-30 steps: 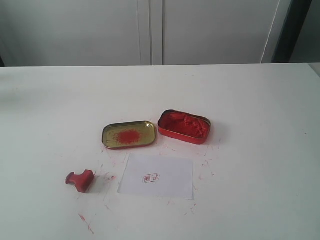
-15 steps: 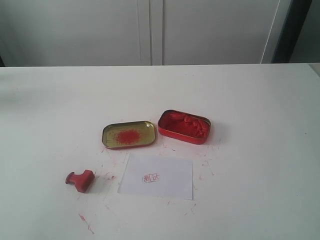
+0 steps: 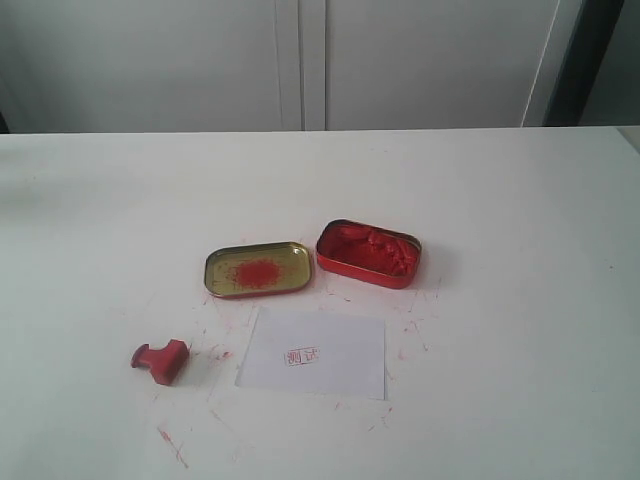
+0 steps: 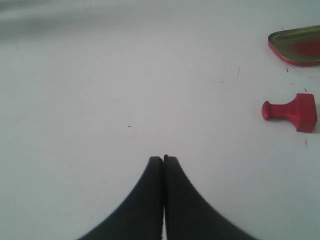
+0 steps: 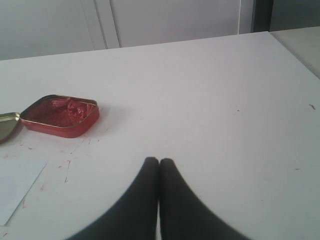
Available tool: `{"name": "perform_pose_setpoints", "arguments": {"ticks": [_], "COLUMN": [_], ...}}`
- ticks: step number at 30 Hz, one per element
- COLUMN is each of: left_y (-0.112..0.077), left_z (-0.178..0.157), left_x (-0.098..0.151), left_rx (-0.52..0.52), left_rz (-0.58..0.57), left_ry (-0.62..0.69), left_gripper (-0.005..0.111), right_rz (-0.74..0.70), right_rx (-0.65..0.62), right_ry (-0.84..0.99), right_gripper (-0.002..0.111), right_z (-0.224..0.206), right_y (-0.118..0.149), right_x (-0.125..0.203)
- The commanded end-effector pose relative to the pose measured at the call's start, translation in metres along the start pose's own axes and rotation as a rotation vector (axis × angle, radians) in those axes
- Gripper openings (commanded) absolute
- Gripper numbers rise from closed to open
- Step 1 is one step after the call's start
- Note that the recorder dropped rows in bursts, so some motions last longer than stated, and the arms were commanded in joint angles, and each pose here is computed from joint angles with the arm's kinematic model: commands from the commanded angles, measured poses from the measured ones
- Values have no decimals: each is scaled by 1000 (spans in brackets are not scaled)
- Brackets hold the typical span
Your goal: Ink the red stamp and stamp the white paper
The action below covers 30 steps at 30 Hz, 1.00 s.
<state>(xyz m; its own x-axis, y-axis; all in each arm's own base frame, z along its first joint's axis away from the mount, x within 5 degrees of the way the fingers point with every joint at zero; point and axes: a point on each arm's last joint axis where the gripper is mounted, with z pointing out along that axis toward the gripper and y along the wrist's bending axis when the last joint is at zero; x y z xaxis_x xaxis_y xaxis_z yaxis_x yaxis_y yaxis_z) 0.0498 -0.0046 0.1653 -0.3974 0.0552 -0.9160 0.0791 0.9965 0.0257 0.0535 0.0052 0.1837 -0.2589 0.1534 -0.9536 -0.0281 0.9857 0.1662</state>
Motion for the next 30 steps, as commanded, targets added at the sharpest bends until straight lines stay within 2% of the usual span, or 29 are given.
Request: {"name": "perform_pose_setpoints", "arguments": {"ticks": [1,30], "left_y": [0,0], "left_z": [1,1], "left_x": [0,0], "left_rx": [-2,-3], "left_rz": [-15,-15], "left_ry": [-27,-30], "left_gripper": [0,0], "right_rz": [-2,-2], "right_rx": [-3,-3], "right_ry": [-8,-8], "right_gripper": [0,0], "right_z": [0,0], "right_y": [0,0], "right_x": [0,0]}}
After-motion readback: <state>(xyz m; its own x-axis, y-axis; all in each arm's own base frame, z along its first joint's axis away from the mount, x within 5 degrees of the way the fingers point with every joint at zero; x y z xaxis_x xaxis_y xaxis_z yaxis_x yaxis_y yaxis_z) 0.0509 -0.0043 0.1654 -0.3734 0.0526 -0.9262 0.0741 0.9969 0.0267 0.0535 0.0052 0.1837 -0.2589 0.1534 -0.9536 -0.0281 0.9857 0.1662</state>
